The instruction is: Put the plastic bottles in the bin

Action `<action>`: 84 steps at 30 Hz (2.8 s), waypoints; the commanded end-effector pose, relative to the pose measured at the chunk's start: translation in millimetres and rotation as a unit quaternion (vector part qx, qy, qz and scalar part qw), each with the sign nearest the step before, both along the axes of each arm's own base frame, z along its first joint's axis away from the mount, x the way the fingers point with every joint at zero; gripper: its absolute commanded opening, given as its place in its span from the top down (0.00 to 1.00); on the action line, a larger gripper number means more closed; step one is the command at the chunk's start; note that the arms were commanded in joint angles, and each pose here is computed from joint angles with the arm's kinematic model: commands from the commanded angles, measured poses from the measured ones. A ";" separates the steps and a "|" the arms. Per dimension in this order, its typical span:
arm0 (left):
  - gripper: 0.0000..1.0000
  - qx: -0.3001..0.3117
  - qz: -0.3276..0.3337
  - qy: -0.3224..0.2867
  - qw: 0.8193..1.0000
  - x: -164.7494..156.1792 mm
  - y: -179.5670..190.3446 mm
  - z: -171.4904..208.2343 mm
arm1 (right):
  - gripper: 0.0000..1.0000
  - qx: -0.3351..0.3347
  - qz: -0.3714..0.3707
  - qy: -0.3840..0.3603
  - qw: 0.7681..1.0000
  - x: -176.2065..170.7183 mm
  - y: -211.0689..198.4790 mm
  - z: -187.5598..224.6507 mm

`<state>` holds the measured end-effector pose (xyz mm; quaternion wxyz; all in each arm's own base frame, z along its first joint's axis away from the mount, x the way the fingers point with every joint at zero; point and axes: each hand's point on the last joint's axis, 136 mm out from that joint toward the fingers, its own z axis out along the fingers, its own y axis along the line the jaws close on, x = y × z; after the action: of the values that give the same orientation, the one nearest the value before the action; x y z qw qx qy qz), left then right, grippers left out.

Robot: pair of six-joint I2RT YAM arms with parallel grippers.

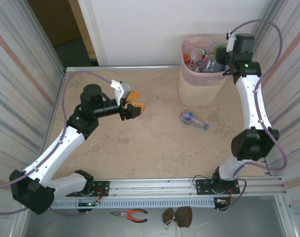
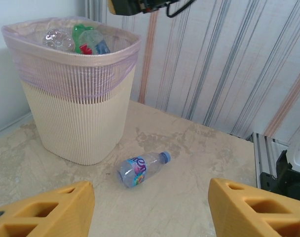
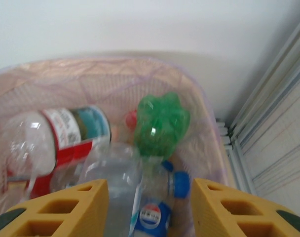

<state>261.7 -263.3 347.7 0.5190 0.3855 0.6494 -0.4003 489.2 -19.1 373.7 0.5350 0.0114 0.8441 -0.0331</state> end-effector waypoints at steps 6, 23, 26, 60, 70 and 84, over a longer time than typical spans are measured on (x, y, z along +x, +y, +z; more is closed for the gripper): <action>0.38 -0.012 -0.011 0.023 1.000 -1.8 -4.6 -5.1 | 0.51 0.036 0.046 0.014 0.998 -71.0 21.8 -28.6; 0.38 -0.011 0.007 0.065 0.998 13.1 -8.6 -17.3 | 0.33 -0.098 0.255 0.239 0.932 -169.8 62.0 -206.7; 0.38 -0.012 0.006 0.065 0.998 14.7 -9.6 -18.0 | 0.30 -0.105 0.263 0.293 0.913 -179.1 61.6 -235.7; 0.37 -0.007 0.011 0.058 0.998 22.5 -11.1 -18.1 | 0.41 -0.111 0.266 0.453 0.844 -182.5 64.7 -358.3; 0.37 -0.012 0.009 0.055 0.998 23.7 -12.8 -11.7 | 0.63 -0.094 0.271 0.434 0.854 -181.5 73.2 -337.2; 0.37 -0.017 0.012 0.053 0.998 23.8 -11.6 -6.1 | 0.65 -0.006 0.356 0.289 0.889 -187.6 123.0 -202.8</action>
<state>284.9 -274.8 320.1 0.4726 0.3458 0.6909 -0.4240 313.0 85.0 132.9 0.2192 -0.3007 0.9228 0.0997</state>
